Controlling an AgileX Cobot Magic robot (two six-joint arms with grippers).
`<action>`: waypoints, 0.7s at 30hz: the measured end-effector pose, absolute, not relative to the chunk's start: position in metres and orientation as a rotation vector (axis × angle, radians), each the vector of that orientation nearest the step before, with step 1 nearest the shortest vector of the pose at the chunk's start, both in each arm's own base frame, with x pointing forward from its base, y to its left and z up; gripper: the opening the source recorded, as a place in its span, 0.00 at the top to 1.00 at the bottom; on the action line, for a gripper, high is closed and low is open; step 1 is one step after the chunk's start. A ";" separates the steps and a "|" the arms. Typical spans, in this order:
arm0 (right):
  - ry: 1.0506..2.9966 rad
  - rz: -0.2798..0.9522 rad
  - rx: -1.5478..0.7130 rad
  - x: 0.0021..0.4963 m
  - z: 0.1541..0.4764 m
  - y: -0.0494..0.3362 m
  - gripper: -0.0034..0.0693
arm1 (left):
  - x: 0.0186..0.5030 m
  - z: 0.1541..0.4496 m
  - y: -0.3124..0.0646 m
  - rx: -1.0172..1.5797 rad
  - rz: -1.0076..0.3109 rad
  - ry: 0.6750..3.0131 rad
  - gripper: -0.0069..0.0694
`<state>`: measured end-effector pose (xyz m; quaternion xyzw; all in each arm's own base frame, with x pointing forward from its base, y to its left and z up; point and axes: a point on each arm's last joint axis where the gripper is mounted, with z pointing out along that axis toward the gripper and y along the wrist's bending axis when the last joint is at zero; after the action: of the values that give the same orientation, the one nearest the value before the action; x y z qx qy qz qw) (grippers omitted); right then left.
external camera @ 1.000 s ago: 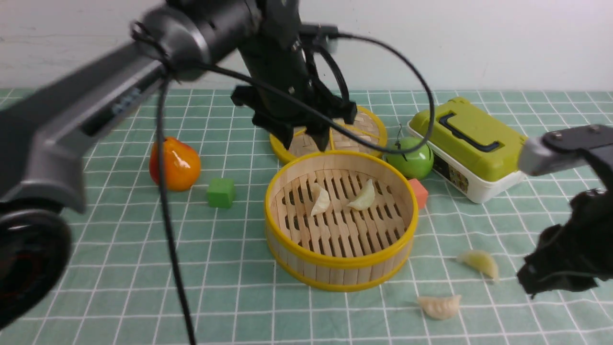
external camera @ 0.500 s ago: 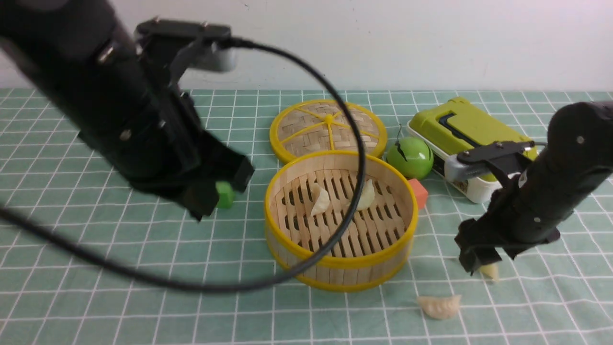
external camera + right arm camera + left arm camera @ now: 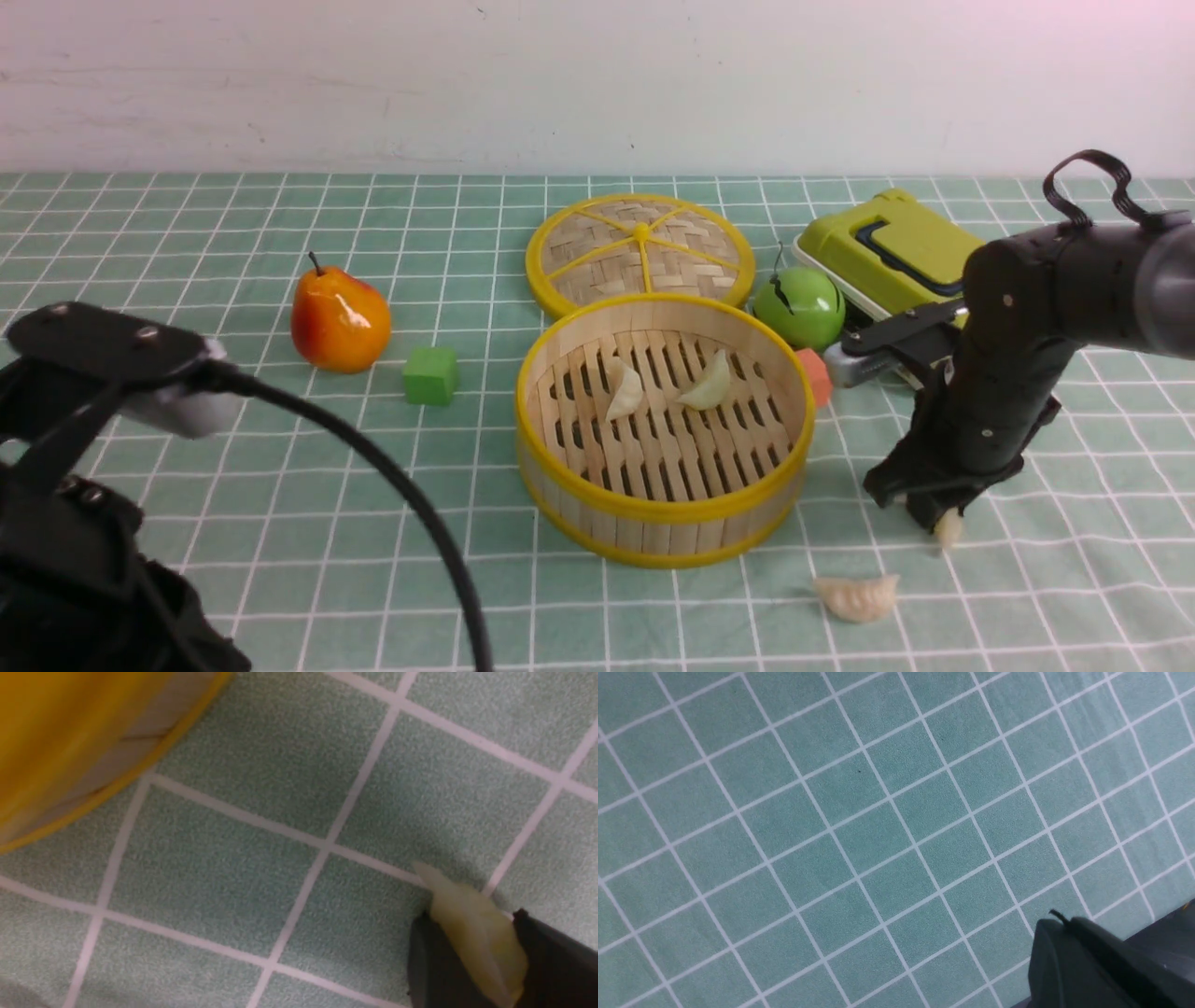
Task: Put the dumplings into the steamer on the table with the blue tablecloth.
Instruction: 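Place the dumpling in the bamboo steamer basket with the right gripper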
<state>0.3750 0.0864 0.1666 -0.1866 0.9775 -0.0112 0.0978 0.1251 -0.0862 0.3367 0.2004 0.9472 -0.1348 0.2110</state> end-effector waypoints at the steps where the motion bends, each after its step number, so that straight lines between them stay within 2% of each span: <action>1: 2.897 -0.033 -0.553 0.375 0.170 0.087 0.68 | 0.119 0.339 -0.083 0.551 -0.383 2.615 0.93; 4: 2.873 -0.018 -0.565 0.376 0.196 0.095 0.68 | 0.103 0.345 -0.073 0.537 -0.406 2.547 0.93; 7: 2.740 0.077 -0.603 0.374 0.249 0.128 0.68 | 0.083 0.352 -0.061 0.523 -0.436 2.451 0.93; 11: 2.585 0.198 -0.708 0.371 0.278 0.184 0.68 | 0.069 0.358 -0.053 0.508 -0.461 2.369 0.93; 16: 2.581 0.240 -0.791 0.377 0.241 0.234 0.68 | 0.062 0.361 -0.049 0.500 -0.473 2.327 0.93; 18: 2.619 0.242 -0.785 0.381 0.217 0.245 0.68 | 0.062 0.362 -0.049 0.500 -0.474 2.326 0.93; 19: 2.623 0.243 -0.783 0.382 0.216 0.246 0.68 | 0.062 0.362 -0.049 0.500 -0.474 2.326 0.93; 21: 2.668 0.245 -0.740 0.387 0.196 0.251 0.64 | 0.062 0.362 -0.049 0.499 -0.474 2.324 0.93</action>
<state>0.3868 0.2509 0.1962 -0.2619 0.9442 0.0866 0.1800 0.0618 -0.0487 0.3617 0.1928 0.8977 -0.1832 0.3511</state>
